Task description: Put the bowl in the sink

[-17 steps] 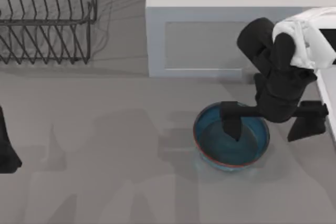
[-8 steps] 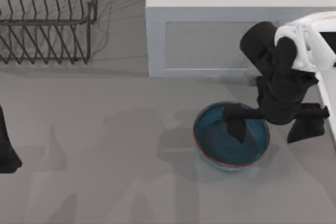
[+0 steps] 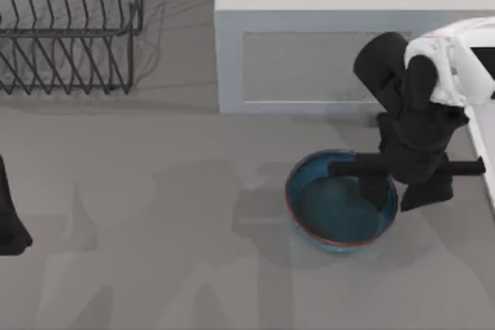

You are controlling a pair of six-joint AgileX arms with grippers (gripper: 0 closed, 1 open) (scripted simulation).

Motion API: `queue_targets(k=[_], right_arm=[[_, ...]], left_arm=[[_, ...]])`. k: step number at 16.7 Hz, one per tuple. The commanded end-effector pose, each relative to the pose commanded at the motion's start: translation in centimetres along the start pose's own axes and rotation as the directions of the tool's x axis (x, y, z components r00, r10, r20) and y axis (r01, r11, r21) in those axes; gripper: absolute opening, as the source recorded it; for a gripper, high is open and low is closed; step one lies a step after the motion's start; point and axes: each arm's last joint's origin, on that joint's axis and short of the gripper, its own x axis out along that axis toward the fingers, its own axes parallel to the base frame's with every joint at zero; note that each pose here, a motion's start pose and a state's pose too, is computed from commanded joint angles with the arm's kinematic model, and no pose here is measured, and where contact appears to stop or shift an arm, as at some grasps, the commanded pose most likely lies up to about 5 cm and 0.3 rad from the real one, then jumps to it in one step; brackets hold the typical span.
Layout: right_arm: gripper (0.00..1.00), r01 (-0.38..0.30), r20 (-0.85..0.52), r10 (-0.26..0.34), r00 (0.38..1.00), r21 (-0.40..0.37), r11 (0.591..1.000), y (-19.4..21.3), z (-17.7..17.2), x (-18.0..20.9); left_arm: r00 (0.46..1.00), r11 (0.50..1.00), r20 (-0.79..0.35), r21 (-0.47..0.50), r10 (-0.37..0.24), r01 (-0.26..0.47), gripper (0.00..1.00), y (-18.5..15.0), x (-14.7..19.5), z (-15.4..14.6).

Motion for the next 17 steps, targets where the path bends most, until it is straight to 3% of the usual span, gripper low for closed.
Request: queue_targets(k=[2,3,12,17], right_arm=[[0.02,0.000,0.000,0.000,1.000,0.000,1.000,0.0,0.0,0.0],[0.00,0.000,0.000,0.000,1.000,0.000,1.000,0.0,0.0,0.0],[0.00,-0.001,0.005,0.001,1.000,-0.004,1.000,0.1,0.0,-0.2],[0.00,-0.028,0.100,0.045,0.994,-0.164,0.986,3.0,-0.1,-5.2]], left_arm=[[1.000,1.000,0.000,0.000,0.000,0.000,1.00,0.0,0.0,0.0],[1.000,1.000,0.000,0.000,0.000,0.000,1.00,0.0,0.0,0.0],[1.000,1.000,0.000,0.000,0.000,0.000,1.00,0.0,0.0,0.0],[1.000,1.000,0.000,0.000,0.000,0.000,1.00,0.0,0.0,0.0]])
